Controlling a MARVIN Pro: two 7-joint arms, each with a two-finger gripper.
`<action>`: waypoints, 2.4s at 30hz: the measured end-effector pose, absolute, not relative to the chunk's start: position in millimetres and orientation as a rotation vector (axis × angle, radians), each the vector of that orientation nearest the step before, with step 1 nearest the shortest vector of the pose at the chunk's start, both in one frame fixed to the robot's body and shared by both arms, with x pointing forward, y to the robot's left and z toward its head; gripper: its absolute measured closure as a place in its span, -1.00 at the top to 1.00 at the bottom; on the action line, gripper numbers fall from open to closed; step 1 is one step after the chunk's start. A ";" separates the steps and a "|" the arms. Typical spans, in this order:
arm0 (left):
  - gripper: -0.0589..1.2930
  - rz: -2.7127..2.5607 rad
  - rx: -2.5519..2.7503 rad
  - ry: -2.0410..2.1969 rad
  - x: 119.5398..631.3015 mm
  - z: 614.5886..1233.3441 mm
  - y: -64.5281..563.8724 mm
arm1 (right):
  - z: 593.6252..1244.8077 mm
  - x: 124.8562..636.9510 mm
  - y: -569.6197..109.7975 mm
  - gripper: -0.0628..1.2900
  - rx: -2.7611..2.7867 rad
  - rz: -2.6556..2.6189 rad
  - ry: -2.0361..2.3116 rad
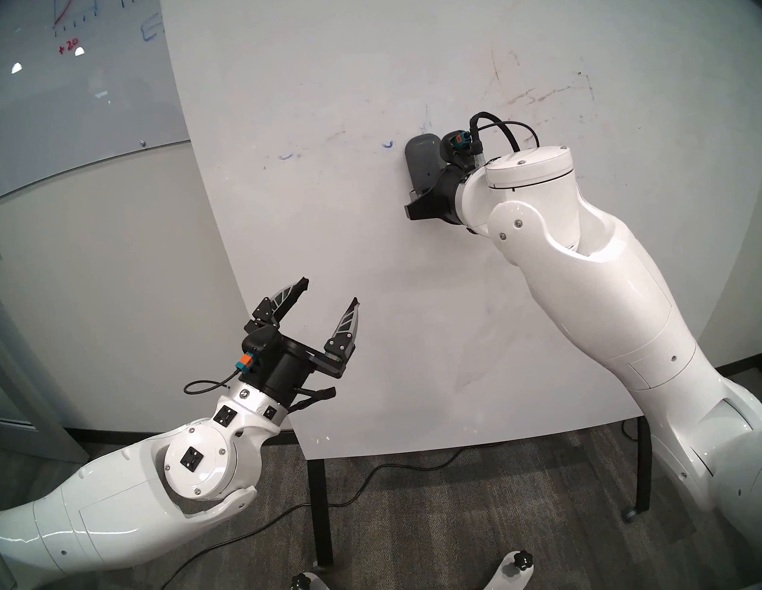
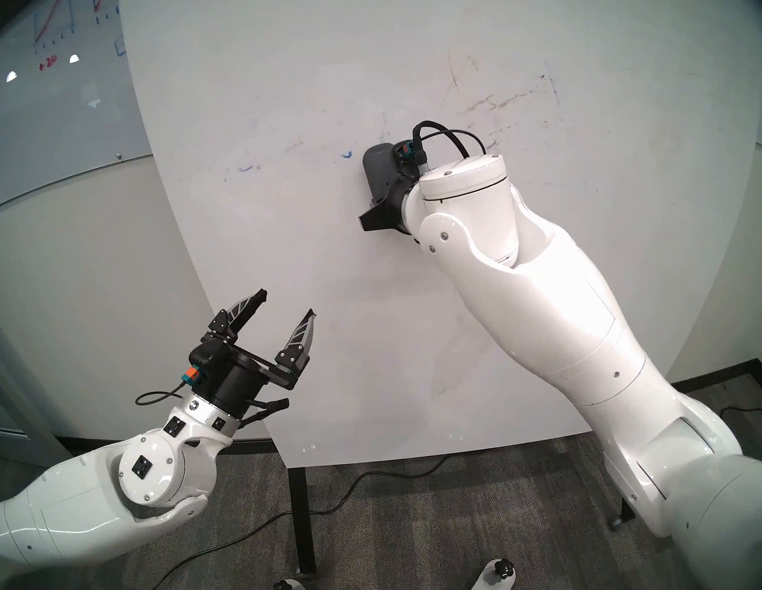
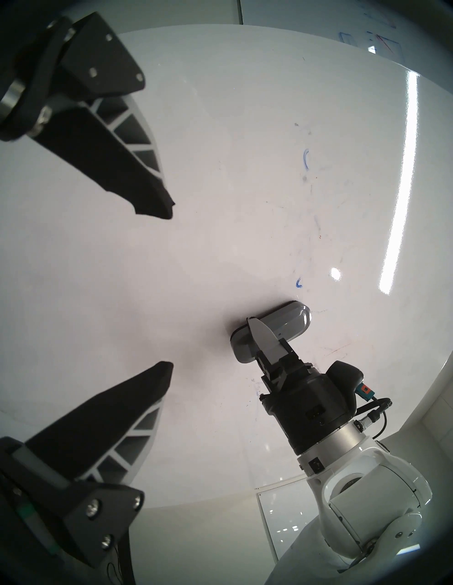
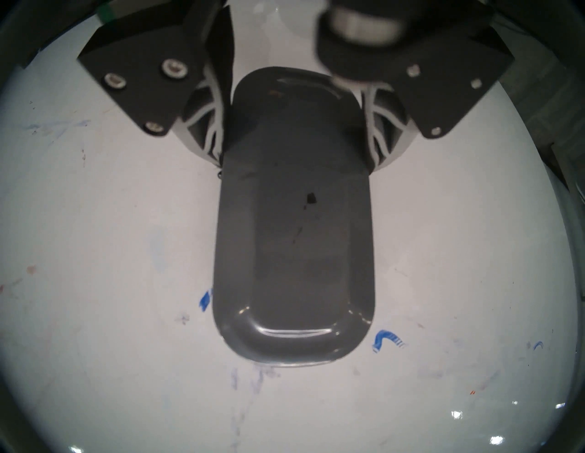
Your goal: Erase all marks on the whiteboard with the eraser
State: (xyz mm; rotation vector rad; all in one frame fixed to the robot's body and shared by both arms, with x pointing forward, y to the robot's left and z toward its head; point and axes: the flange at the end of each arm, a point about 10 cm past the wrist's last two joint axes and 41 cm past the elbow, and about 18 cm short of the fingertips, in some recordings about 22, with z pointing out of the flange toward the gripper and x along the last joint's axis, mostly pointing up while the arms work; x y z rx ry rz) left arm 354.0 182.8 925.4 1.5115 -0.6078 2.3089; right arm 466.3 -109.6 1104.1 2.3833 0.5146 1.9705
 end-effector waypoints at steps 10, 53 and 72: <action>0.91 2.309 1.512 -0.608 354.0 925.4 182.8 | 1096.9 469.7 -106.9 -0.13 2.372 1.936 0.510; 0.91 2.309 1.512 -0.608 354.0 925.4 182.9 | 1120.9 470.3 -128.7 -0.13 2.530 2.021 0.398; 0.91 2.309 1.511 -0.608 354.0 925.5 182.9 | 1096.3 475.2 -115.8 -0.13 2.526 1.912 0.450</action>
